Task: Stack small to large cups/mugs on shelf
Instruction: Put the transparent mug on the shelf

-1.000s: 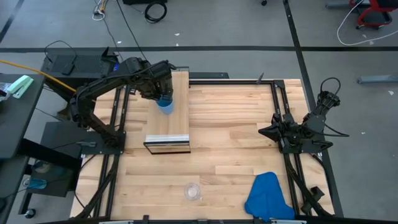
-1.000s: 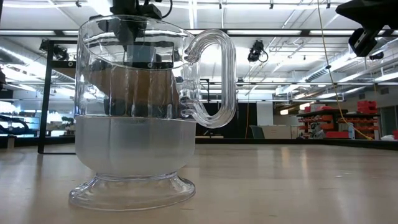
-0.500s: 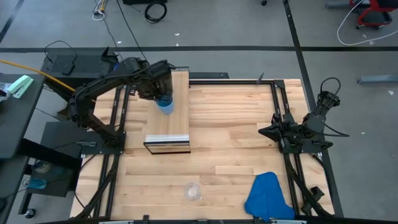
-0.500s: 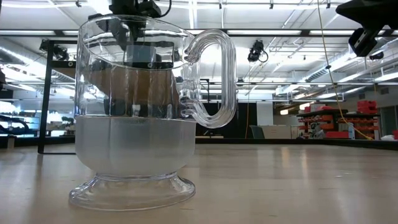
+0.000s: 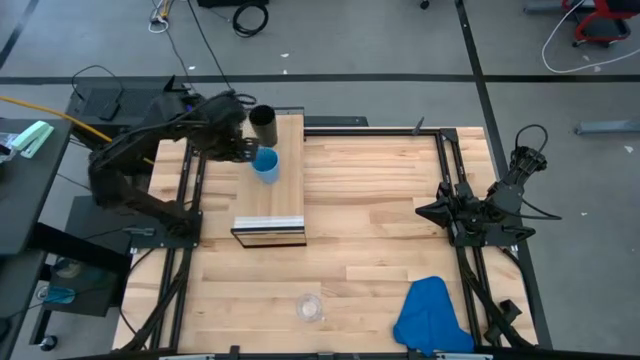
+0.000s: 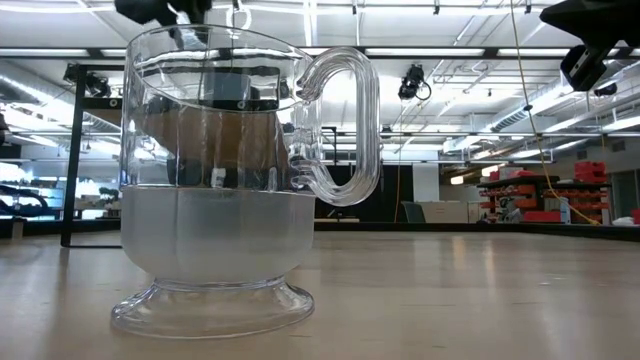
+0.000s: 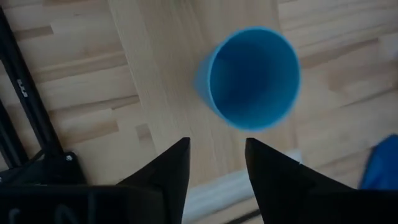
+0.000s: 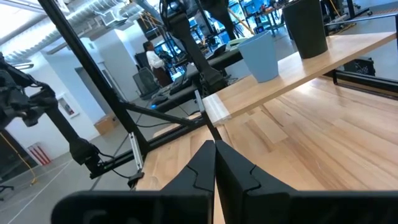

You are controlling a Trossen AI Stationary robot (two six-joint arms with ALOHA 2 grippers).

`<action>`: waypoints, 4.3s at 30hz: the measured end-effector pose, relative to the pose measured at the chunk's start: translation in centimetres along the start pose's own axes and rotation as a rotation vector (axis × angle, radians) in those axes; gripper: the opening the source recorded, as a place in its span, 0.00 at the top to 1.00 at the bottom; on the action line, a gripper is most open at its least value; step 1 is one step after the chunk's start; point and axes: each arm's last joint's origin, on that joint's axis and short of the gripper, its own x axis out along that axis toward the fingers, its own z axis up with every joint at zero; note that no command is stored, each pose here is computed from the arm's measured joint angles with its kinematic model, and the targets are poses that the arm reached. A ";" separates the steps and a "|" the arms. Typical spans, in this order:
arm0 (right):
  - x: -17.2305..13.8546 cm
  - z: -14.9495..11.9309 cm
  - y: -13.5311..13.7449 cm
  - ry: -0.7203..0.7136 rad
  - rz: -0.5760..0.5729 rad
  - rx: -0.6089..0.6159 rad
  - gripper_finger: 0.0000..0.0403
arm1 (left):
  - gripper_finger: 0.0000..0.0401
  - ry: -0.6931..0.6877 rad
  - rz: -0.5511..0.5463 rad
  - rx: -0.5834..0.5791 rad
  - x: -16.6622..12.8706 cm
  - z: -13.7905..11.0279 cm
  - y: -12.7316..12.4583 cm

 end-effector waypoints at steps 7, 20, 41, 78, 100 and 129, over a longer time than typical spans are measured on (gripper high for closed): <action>0.0 0.0 0.0 0.000 0.000 0.000 0.96 | 0.63 -0.033 -0.139 0.003 -3.8 -3.7 1.3; 0.0 0.0 0.0 0.000 0.000 0.000 0.96 | 0.70 0.128 -0.212 0.189 -4.8 -13.9 -2.0; 0.0 0.0 0.0 0.000 0.000 0.000 0.96 | 0.73 0.116 -0.094 0.194 2.9 -30.8 -9.1; 0.0 0.0 0.0 0.000 0.000 0.000 0.96 | 0.81 0.154 -0.058 0.103 16.0 -31.6 -16.9; 0.0 0.0 0.0 -0.001 0.000 0.001 0.96 | 0.78 0.140 0.009 0.135 18.8 -32.0 -17.1; 0.0 0.0 0.0 0.000 0.000 0.000 0.96 | 0.95 0.137 0.010 0.167 19.1 -31.6 -17.2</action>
